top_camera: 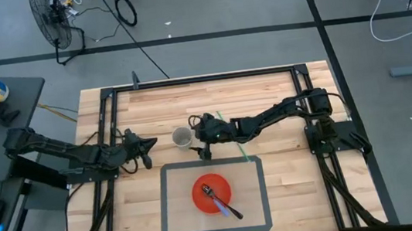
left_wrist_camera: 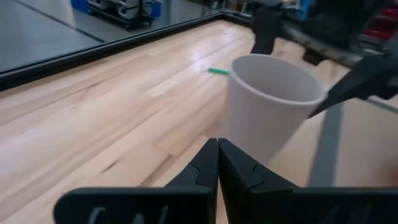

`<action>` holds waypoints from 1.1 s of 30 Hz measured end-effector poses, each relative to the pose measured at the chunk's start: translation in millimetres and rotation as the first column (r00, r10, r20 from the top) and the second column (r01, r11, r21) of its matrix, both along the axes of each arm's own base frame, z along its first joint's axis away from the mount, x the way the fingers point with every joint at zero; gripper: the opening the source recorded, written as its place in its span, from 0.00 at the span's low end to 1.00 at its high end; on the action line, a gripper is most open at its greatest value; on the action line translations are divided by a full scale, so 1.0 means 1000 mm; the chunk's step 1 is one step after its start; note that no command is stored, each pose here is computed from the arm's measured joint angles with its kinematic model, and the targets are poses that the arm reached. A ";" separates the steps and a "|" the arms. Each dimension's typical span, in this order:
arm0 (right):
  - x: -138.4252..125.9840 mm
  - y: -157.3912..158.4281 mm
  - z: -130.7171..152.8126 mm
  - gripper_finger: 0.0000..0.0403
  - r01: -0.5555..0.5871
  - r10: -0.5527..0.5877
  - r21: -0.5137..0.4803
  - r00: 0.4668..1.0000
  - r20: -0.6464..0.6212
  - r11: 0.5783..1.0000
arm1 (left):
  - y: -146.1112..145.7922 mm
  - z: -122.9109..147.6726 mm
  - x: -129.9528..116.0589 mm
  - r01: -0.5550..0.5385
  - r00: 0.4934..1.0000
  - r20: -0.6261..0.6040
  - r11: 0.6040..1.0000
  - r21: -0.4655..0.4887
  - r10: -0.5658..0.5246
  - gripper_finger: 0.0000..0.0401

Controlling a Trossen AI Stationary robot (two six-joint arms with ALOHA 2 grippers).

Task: Pick & Place Utensil
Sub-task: Put the white cup on top of the orange bowl on the transparent mat

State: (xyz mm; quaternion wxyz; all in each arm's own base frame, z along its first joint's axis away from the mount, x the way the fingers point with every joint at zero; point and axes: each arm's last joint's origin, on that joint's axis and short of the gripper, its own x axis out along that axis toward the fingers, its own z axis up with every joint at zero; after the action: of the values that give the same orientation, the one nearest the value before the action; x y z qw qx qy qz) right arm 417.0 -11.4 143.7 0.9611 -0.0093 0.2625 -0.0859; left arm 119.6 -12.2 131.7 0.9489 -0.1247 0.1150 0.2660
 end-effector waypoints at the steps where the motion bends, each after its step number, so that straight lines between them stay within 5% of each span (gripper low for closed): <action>1: 0.000 0.000 0.000 0.99 -0.012 0.012 -0.005 1.000 0.019 1.000 | 0.000 -0.001 0.000 -0.011 1.000 -0.006 1.000 0.006 0.011 0.04; 19: 0.018 -0.011 -0.026 0.99 -0.178 0.185 -0.051 0.956 0.229 0.983 | -0.004 -0.009 0.010 0.043 0.998 -0.037 0.998 -0.044 -0.045 0.04; 33: 0.020 -0.011 -0.020 0.99 -0.181 0.198 -0.085 0.932 0.303 0.980 | -0.008 -0.016 0.027 0.016 1.000 -0.003 1.000 -0.005 -0.016 0.04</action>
State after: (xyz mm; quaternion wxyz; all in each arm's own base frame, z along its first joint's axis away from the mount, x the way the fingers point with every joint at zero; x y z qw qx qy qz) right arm 437.4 -22.7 123.7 0.9934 -0.0476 0.1039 -0.0004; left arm 146.8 -20.0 115.8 0.9506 -0.1257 0.1178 0.2582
